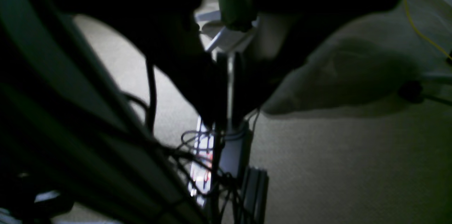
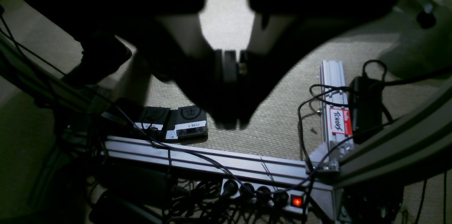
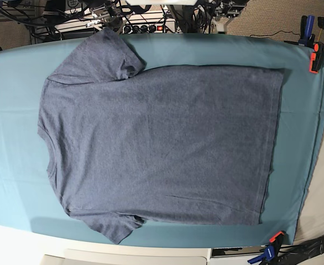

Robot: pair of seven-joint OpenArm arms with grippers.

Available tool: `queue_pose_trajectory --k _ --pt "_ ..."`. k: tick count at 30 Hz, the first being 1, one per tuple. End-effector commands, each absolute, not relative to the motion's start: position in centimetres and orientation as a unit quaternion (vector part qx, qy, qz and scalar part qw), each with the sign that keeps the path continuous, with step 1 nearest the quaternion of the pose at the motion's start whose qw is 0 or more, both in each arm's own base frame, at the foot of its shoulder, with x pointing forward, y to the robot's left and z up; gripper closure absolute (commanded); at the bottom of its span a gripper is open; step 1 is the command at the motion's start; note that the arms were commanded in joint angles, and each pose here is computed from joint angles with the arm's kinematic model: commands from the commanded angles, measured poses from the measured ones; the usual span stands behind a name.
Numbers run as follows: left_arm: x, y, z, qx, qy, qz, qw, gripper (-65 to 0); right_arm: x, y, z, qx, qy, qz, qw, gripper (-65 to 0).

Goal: Fold the T-shirt properly

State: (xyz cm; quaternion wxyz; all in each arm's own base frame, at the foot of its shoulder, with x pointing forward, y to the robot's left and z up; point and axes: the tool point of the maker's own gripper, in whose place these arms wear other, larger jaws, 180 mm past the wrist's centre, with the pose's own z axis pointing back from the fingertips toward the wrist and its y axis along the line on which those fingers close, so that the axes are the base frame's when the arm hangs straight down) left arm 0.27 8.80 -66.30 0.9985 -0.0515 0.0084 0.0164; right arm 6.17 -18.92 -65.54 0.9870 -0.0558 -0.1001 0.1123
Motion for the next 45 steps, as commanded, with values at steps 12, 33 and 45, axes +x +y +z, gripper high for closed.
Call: queue_pose_trajectory --k 12,33,45 --pt "-0.2 9.2 -66.3 -0.049 0.012 0.014 0.999 -3.3 6.6 -19.3 -65.4 -0.061 -0.109 0.111 0.986 0.0" --pt "-8.8 16.1 -63.3 -0.01 0.025 0.048 0.999 -3.3 1.1 -26.1 -62.9 -0.11 -0.124 0.149 0.975 0.0" --pt "-12.4 19.3 -54.3 -0.006 -0.034 -0.027 0.999 -3.3 -2.7 -28.4 -56.9 -0.126 -0.166 0.223 0.952 0.0"
